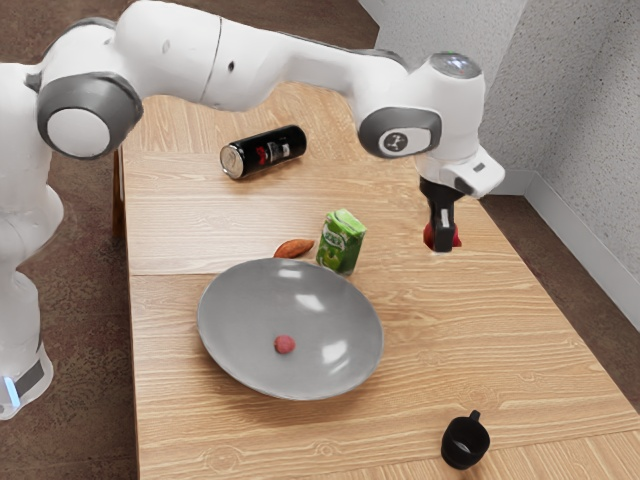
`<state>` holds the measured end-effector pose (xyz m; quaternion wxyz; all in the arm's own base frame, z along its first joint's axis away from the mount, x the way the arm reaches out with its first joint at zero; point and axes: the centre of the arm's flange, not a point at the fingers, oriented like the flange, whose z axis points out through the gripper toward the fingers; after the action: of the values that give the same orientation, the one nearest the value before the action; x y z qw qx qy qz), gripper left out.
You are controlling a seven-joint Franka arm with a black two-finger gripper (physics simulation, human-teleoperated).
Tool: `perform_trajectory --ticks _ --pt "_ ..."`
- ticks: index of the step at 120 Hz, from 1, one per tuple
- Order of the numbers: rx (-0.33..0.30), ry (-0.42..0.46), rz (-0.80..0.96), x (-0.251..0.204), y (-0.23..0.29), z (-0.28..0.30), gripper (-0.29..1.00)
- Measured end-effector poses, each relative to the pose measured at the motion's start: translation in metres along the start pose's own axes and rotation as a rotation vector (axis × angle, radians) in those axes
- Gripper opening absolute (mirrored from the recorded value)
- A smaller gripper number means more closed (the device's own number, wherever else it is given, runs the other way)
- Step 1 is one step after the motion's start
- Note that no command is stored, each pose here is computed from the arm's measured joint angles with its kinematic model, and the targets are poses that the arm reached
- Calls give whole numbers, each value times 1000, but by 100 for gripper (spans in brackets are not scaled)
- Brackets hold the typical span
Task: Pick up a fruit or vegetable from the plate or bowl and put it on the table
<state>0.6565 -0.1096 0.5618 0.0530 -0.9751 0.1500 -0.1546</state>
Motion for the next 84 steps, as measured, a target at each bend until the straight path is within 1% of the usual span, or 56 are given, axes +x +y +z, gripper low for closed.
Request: perform_trajectory --ticks 4,9,20,33,44,56,60,66,73,79,84 --pt "-29 3 4 22 -7 11 35" --pt "-72 -16 9 32 -15 30 35" --pt "-136 -73 29 33 -26 61 35" --pt "-179 -124 64 28 -28 83 35" --pt "-221 -143 91 24 -29 93 52" --pt "-249 -144 131 23 -27 92 61" --pt "-246 -135 148 20 -26 78 63" --pt "-213 -120 194 6 -12 31 65" --pt "-175 -151 270 -43 37 -34 67" --pt "-158 -192 314 -89 74 -70 68" --pt "-146 -212 338 -112 97 -90 68"
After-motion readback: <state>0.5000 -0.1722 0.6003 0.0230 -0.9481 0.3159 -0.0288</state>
